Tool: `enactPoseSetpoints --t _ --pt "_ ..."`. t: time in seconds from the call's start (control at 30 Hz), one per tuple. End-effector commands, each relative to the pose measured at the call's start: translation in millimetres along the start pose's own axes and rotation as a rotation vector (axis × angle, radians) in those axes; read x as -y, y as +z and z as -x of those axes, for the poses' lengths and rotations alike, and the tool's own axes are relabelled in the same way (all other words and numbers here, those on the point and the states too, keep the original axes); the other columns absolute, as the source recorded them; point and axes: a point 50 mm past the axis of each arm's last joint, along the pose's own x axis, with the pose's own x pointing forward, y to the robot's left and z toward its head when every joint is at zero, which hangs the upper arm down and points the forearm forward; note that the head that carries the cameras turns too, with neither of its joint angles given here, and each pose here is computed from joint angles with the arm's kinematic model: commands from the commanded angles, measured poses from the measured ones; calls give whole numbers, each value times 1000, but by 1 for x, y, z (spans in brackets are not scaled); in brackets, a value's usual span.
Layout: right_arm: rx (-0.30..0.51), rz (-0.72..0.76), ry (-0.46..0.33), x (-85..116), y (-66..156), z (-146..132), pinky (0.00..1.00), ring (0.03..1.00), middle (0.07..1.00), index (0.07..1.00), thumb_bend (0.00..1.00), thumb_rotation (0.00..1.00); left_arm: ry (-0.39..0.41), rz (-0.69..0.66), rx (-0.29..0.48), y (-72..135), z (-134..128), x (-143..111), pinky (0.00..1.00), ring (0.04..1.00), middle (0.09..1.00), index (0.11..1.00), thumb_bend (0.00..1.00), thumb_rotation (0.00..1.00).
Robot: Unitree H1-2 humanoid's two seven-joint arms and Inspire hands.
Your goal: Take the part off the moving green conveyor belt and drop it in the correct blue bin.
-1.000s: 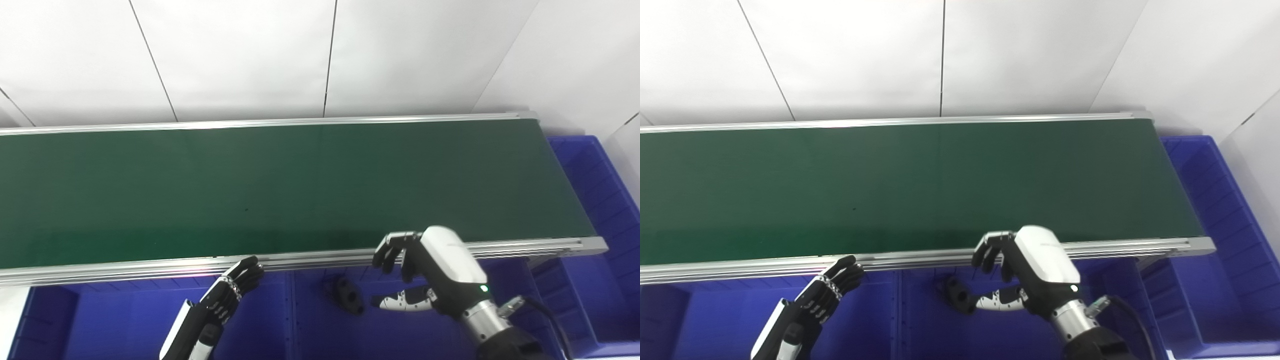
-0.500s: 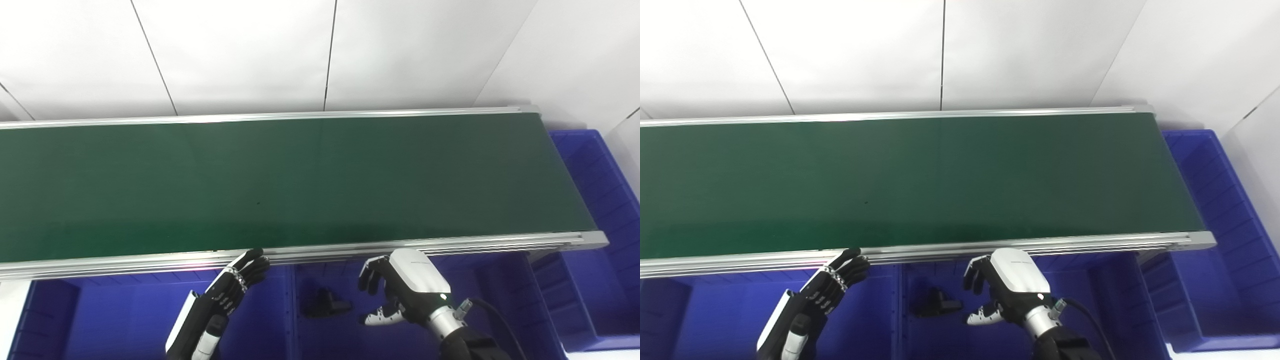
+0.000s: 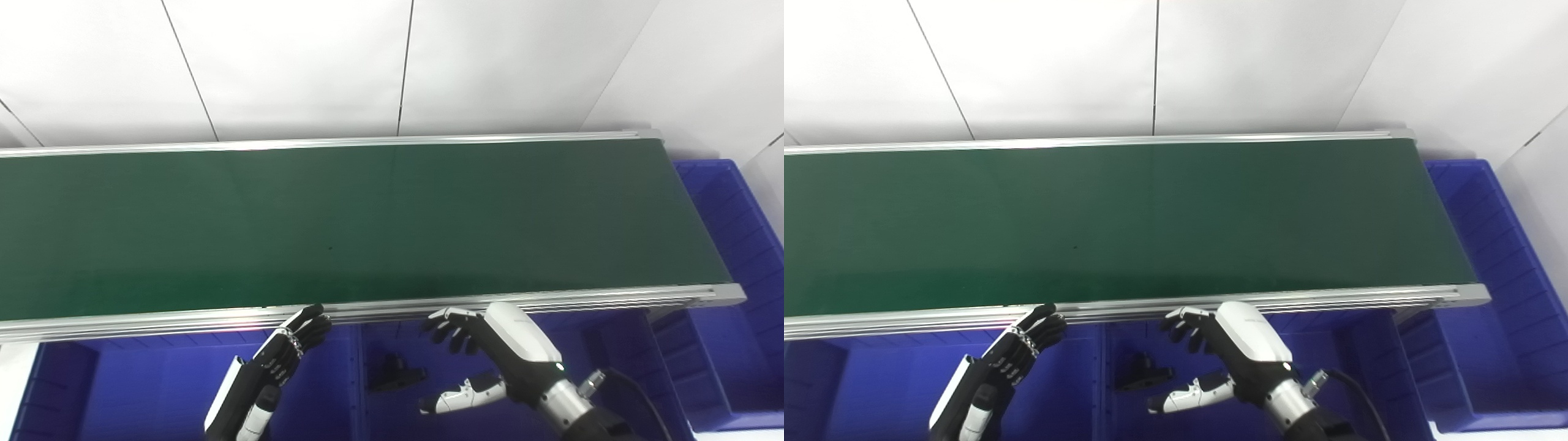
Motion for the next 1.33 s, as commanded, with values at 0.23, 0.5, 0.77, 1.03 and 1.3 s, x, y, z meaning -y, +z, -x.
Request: enactPoseSetpoints --t 0.23,0.5,0.77,1.03,1.3 --pt "258 -336 -84 -10 19 7 544 653 727 760 969 993 -37 -34 48 4 -8 4 856 863 854 865 679 906" --pt "225 -540 -171 -46 -10 -12 596 672 735 746 938 999 -36 -40 44 -1 -11 11 848 859 851 860 687 909" --pt "223 -564 -200 -70 -35 -27 598 664 712 717 883 1000 -21 -44 26 -6 -8 14 867 870 855 862 675 907" --pt "226 -548 -232 -84 -43 -33 608 664 702 701 835 1000 -32 -55 13 -8 -4 10 862 863 856 867 679 918" --pt "206 -523 -258 -86 -47 -30 630 663 699 698 817 983 -40 -59 3 -10 -4 11 865 863 856 869 682 923"
